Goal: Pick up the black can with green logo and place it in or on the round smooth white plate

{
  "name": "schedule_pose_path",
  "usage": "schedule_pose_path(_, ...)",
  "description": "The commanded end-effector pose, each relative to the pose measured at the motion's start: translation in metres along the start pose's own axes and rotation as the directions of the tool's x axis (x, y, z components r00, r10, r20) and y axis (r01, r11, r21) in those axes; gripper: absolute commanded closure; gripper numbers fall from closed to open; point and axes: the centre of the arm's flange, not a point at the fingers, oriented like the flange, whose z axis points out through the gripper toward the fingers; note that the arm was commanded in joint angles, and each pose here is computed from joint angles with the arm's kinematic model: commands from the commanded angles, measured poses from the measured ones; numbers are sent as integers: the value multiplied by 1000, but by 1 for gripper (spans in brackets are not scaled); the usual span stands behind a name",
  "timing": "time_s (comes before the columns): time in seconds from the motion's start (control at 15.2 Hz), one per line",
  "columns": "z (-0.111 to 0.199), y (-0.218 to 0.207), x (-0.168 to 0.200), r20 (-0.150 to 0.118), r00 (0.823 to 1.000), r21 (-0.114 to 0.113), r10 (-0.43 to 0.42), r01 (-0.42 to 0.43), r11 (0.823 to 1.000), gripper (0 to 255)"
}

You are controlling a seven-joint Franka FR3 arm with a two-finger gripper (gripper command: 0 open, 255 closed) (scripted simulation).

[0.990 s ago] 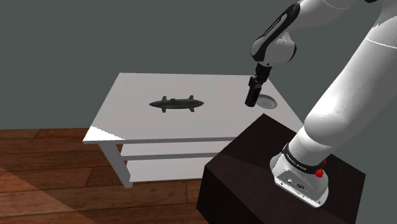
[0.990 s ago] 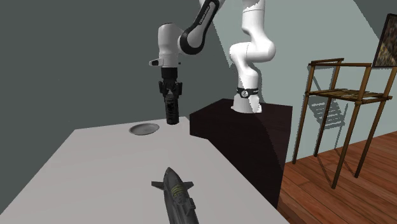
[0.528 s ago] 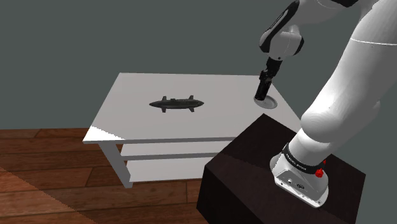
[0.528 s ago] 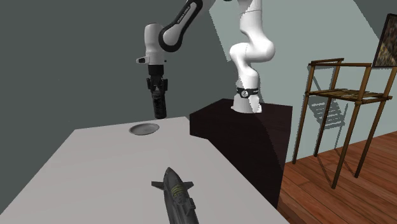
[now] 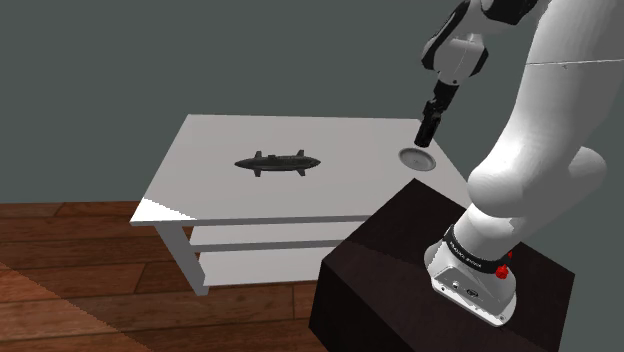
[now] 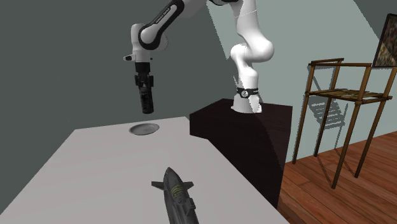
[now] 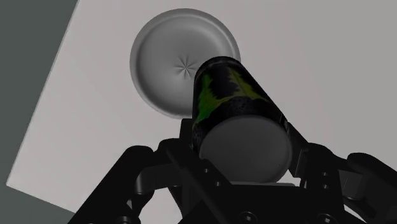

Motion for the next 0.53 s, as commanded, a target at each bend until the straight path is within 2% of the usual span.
schedule_pose_path(0.0, -4, 28, 2, -1, 1000, 1, -2, 2, 1000, 255)
schedule_pose_path(0.07, -6, 42, 3, -1, 1000, 1, -2, 2, 1000, 255)
schedule_pose_path(0.46, 26, 42, 3, -1, 1000, 1, -2, 2, 1000, 255)
